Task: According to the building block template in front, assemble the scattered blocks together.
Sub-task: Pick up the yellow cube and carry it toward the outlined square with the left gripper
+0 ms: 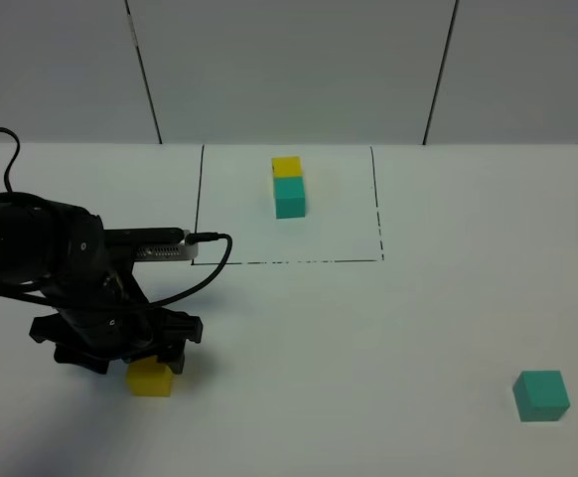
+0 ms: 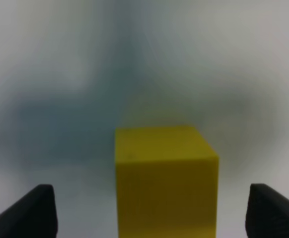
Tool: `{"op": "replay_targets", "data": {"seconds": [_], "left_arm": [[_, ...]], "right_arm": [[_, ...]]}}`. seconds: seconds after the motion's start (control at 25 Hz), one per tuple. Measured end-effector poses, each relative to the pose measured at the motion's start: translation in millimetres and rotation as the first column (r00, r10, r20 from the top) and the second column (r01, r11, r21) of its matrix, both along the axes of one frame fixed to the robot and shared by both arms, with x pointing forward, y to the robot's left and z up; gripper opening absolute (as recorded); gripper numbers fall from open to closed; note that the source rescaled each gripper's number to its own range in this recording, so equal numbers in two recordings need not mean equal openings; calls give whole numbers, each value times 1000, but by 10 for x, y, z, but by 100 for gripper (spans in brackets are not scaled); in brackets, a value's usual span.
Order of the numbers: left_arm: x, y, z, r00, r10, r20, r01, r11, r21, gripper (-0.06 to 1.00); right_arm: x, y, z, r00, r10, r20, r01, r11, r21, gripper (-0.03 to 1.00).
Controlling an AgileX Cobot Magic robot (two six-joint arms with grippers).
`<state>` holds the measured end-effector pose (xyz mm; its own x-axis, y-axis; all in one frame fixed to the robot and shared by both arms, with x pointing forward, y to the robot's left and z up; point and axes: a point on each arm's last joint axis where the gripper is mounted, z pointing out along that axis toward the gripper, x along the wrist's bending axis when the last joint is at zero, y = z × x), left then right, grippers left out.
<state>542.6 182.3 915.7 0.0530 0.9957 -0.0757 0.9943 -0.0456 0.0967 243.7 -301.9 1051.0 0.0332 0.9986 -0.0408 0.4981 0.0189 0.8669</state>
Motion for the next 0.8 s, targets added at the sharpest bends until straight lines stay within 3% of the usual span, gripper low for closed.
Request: {"op": "replay_targets", "data": {"seconds": [0.32, 0.8], "left_arm": [[13, -30, -192, 999, -16, -47, 16, 1000, -9, 71], [63, -47, -211, 1000, -16, 2, 16, 1000, -24, 67]], "right_arm": [[0, 0, 0, 1000, 0, 0, 0, 1000, 0, 71], [0, 0, 0, 1000, 0, 0, 0, 1000, 0, 71]]}}
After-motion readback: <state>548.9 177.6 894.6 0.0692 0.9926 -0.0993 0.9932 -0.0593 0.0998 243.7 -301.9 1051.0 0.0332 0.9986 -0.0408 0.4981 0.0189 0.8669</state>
